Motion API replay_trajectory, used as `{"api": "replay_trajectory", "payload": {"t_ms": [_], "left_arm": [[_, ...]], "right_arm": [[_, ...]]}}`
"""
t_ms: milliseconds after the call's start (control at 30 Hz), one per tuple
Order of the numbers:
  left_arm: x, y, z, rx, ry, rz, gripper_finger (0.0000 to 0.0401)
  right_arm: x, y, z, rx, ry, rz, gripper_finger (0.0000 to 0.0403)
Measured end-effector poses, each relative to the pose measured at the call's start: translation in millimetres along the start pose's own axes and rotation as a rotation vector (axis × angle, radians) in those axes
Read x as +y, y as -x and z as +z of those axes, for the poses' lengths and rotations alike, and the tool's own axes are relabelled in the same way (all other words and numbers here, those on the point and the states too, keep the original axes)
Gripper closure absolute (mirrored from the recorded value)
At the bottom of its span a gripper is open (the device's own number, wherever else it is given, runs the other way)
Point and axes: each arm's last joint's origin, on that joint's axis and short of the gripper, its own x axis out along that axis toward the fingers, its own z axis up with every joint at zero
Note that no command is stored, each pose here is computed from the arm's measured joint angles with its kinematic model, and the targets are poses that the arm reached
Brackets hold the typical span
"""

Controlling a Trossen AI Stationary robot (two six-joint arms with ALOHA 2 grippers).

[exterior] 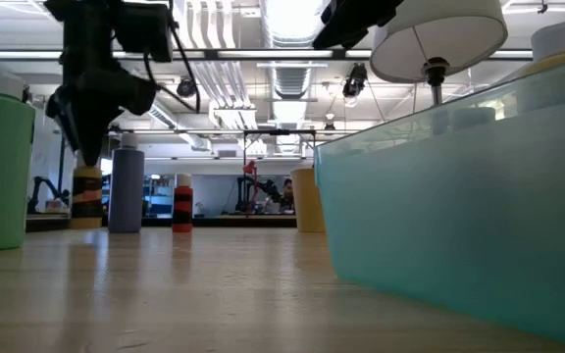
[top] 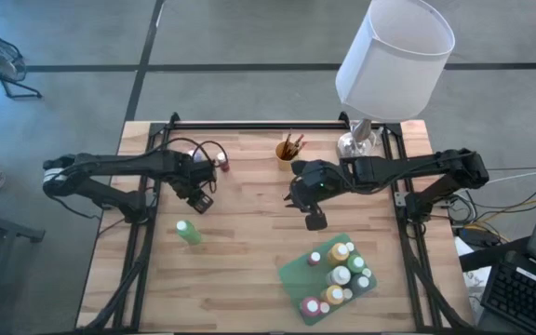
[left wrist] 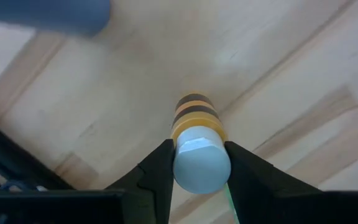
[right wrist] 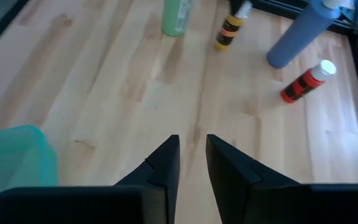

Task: Pick & Place Paint Supplies
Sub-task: Put the light green into the green bin

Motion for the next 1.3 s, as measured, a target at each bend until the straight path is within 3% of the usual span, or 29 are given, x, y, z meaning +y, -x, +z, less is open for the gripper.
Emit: {"api": "replay_trajectory", "payload": {"t_ms": [333,567,733,900,1100,1300], "left_arm": [[-22.9,48.4,21.7,-0.231,-0.187,-0.154,0.0274],[-56.7,87.9,24.1,-0.446,-0.484,-0.374,0.0274],[-75.7,103.5,18.6,-0.579,-0.645,-0.442,0.0274],[-90.7,107.9,19.3,-0.719,-0.733,-0.457,0.0274],[-97.8,107.2,22.8,-0.748,-0.781,-0.448,0.0274],[-106.0,112.5,27.9,-0.762,-0.795,-0.448,0.0274]], "right_arm": [[30.4,0.7,1.6,-0.009,-0.031,0.129,0.0355],[47.5,3.8,4.3,-0.021,-0.015,0.173,0.0364],[49.5,5.1,9.5,-0.071,-0.036,0.176,0.0355],[48.2,5.9,17.3,-0.148,-0.083,0.172,0.0327],[46.0,6.0,17.6,-0.148,-0.113,0.163,0.0265],[33.2,5.1,16.3,-0.143,-0.143,0.036,0.0194]]}}
